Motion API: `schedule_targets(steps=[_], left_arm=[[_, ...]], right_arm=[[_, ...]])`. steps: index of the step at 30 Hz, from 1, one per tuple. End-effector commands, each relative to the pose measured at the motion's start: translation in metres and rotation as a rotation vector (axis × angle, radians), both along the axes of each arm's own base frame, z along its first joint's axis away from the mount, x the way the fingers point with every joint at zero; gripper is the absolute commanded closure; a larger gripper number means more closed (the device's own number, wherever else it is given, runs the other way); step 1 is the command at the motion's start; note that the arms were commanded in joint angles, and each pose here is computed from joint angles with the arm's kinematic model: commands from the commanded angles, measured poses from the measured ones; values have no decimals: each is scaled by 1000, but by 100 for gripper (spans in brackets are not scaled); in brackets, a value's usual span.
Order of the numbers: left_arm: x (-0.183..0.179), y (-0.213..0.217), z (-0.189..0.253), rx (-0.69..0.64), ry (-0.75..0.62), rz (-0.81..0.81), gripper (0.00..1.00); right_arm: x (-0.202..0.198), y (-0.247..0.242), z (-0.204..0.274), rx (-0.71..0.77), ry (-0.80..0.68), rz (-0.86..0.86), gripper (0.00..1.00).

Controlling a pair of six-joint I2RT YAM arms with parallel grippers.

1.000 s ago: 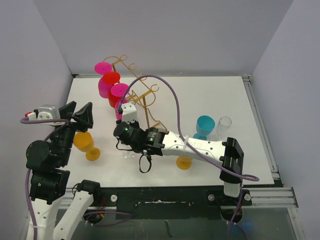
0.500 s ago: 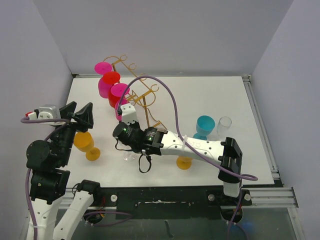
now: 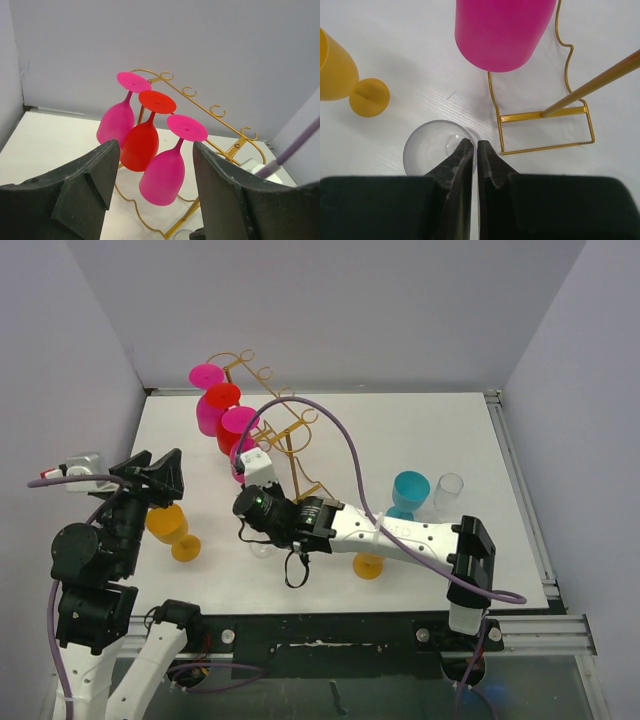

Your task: Place the wine glass upside down on the wine glass rack

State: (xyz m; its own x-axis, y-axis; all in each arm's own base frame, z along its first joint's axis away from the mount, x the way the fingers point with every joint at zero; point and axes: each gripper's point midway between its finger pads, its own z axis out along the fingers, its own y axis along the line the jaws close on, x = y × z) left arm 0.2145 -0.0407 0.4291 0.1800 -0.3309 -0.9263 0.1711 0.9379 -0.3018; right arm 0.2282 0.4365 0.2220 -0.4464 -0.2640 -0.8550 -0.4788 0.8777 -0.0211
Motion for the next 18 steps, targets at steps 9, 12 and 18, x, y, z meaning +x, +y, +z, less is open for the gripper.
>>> schedule_targets(steps=[9,12,18], left_arm=[[-7,-8,-64,-390,280,-8,42],[-12,-15,-76,-493,336,-37,42],[-18,-35,-101,-706,435,-112,40]], right_arm=[[-14,-18,134,380,-235,152,100],[-14,-23,147,419,-256,149,100],[-17,-27,173,518,-310,164,100]])
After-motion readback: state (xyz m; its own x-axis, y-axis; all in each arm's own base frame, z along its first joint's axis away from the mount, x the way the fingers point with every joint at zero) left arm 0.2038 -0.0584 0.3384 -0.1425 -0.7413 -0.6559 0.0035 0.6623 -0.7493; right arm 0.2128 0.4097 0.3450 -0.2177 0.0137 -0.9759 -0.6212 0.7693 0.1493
